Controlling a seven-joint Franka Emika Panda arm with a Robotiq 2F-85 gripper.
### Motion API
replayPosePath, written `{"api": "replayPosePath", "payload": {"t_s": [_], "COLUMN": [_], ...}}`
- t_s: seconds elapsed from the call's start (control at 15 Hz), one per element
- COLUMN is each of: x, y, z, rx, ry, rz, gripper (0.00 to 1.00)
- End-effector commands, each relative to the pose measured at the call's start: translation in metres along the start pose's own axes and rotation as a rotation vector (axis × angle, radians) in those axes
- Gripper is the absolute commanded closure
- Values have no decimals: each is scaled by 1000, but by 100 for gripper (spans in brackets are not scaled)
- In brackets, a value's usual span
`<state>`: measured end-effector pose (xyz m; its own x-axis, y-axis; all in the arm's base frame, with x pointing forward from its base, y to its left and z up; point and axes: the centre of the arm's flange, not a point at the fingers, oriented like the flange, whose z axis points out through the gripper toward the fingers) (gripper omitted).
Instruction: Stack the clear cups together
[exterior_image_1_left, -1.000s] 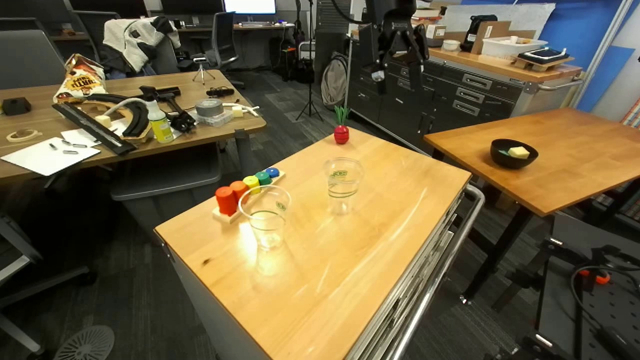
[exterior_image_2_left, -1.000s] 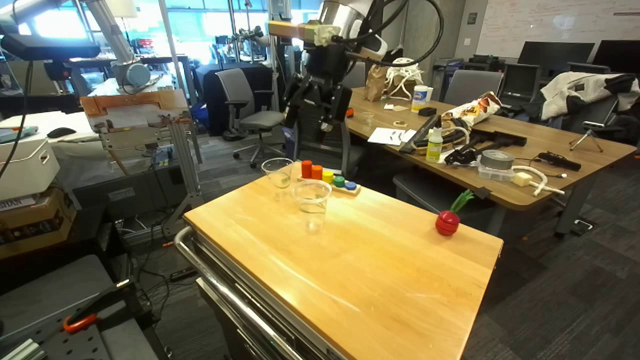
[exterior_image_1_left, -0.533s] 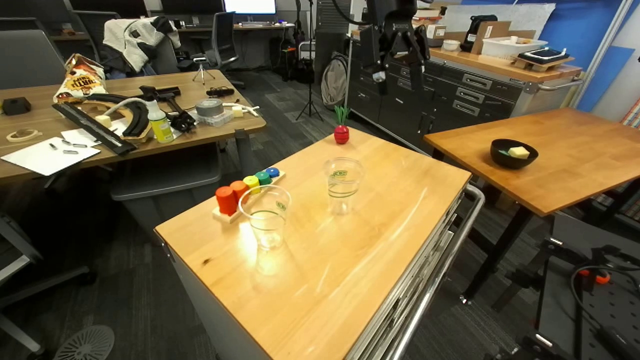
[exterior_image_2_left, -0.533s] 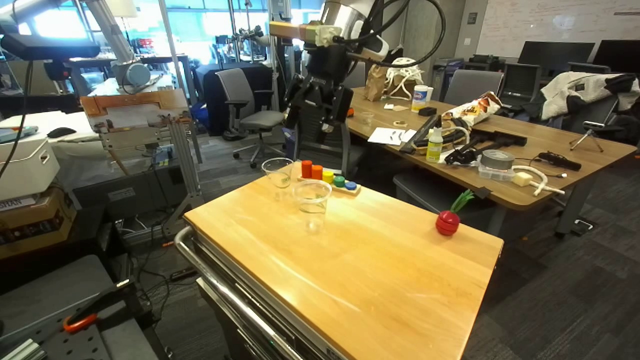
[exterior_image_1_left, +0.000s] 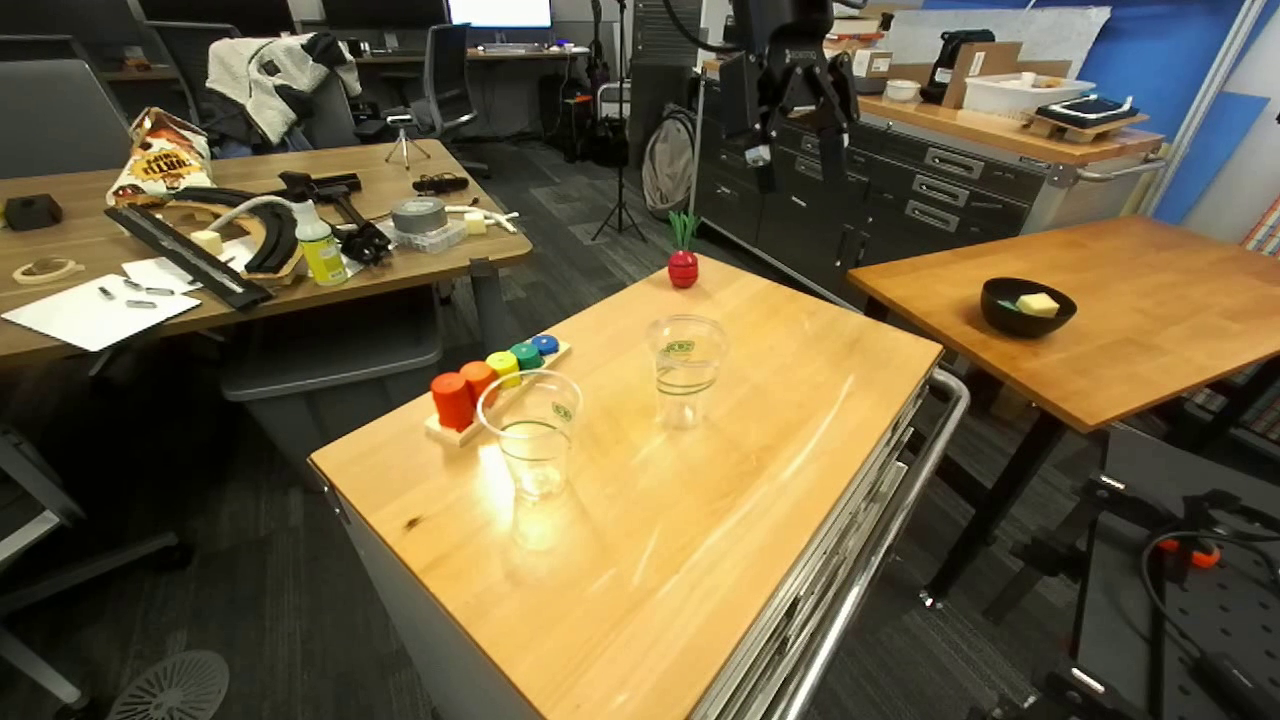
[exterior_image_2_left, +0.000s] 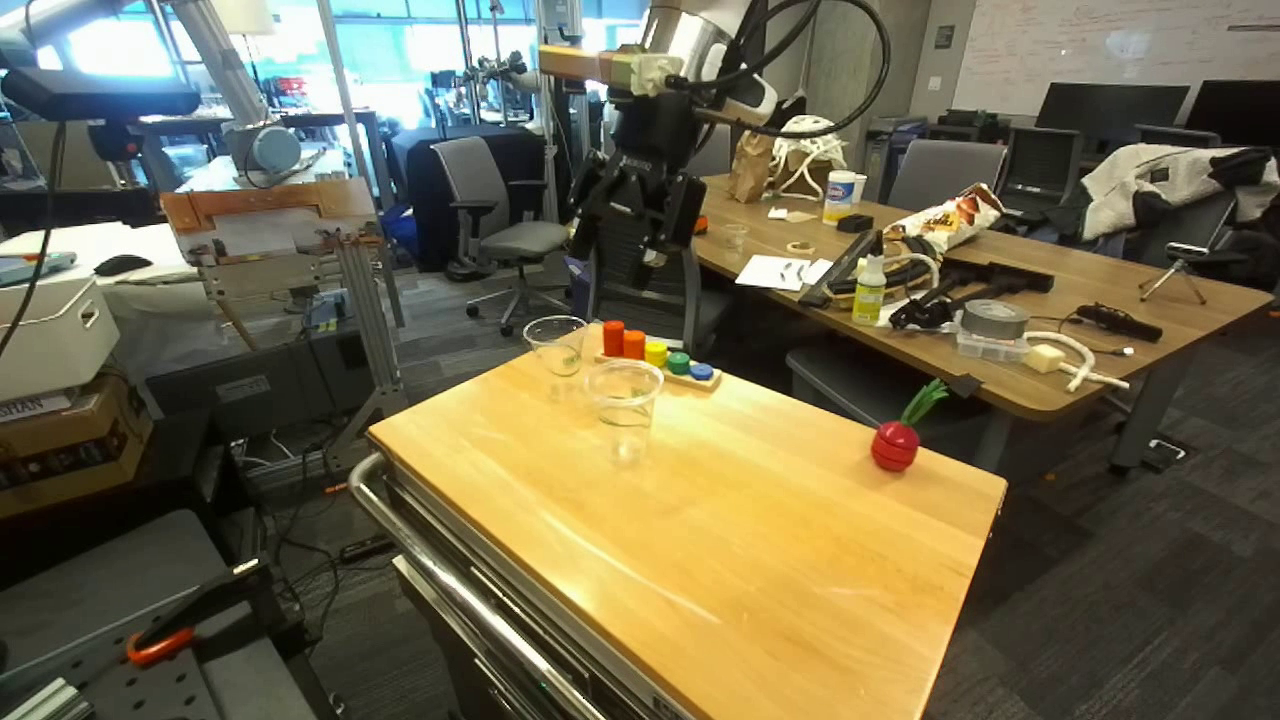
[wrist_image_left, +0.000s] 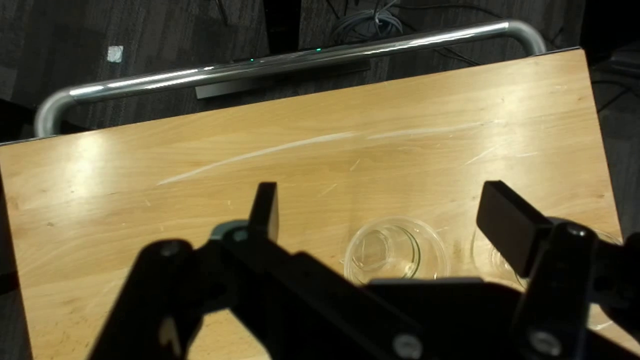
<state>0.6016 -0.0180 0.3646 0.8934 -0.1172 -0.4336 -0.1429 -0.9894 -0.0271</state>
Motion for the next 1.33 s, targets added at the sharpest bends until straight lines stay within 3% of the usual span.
{"api": "replayPosePath", "payload": {"t_s": [0.0, 0.27, 0.67, 0.87, 1.2, 1.27], "x": [25, 66, 111, 135, 168, 172], "y": [-26, -95, -195, -213, -211, -209], "z": [-19, -21, 40, 82, 113, 118], "rx": [-17, -68, -124, -102, -91, -89], "ry": [41, 72, 86, 149, 225, 228], "rz": [-32, -123, -290, -304, -280, -278], "gripper": [0, 0, 0, 0, 0, 18]}}
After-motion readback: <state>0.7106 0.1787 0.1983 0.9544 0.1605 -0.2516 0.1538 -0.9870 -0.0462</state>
